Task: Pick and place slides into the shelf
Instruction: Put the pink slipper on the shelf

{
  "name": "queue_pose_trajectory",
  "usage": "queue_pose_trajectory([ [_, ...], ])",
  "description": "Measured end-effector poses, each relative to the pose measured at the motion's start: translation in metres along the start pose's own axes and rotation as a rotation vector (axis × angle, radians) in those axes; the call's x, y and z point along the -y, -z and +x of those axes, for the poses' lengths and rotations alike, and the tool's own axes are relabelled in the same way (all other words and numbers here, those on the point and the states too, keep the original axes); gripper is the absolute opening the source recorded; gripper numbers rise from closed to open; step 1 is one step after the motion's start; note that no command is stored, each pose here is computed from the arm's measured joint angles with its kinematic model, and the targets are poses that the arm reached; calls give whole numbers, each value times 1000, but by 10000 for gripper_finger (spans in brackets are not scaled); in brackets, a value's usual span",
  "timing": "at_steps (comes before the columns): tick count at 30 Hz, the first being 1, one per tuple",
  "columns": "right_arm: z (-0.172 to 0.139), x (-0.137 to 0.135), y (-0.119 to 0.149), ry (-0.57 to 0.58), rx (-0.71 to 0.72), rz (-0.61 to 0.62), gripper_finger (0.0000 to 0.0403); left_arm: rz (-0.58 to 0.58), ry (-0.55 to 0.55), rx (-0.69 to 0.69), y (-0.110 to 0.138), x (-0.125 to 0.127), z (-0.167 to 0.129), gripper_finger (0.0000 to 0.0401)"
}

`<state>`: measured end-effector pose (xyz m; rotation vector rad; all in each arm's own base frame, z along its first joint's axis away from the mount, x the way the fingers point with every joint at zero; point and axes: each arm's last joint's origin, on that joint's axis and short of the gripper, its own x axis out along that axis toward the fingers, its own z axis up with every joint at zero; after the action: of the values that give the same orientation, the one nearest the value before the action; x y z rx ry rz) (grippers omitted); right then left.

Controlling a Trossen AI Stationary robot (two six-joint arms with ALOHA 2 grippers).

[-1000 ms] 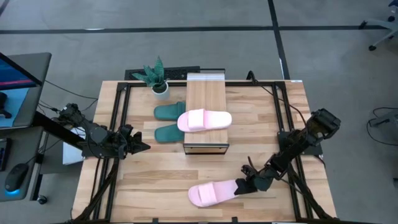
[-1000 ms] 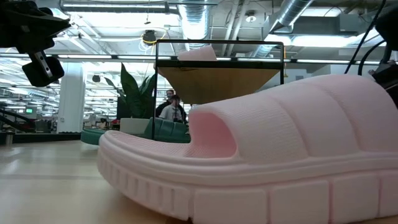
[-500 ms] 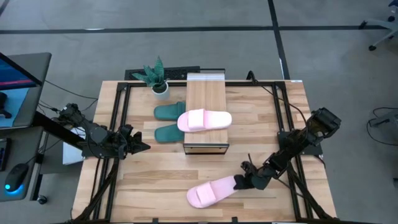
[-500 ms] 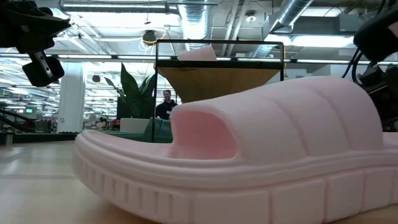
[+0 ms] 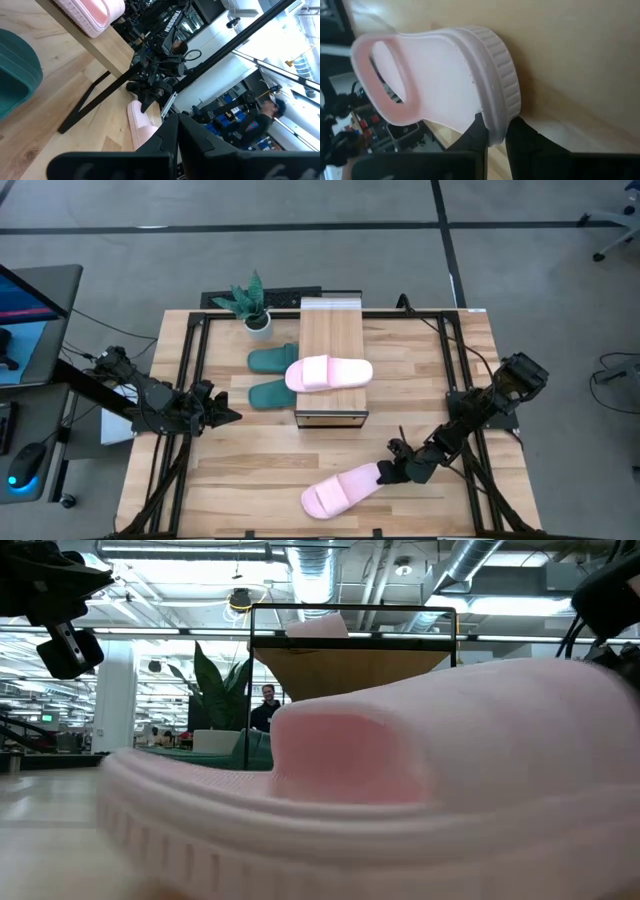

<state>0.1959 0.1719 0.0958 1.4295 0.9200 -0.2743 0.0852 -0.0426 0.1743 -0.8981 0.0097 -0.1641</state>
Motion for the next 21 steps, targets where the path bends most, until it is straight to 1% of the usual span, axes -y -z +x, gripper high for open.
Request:
queue_pose_trajectory([
  [5, -12, -9, 3, -49, -2, 2, 32, 0, 0, 0, 0, 0, 0, 0],
  [10, -28, -24, 4, -135, -2, 5, 32, 0, 0, 0, 0, 0, 0, 0],
  [17, -54, -41, 3, -247, 34, 23, 30, 0, 0, 0, 0, 0, 0, 0],
  [21, -70, -51, 2, -325, 27, 25, 30, 0, 0, 0, 0, 0, 0, 0],
])
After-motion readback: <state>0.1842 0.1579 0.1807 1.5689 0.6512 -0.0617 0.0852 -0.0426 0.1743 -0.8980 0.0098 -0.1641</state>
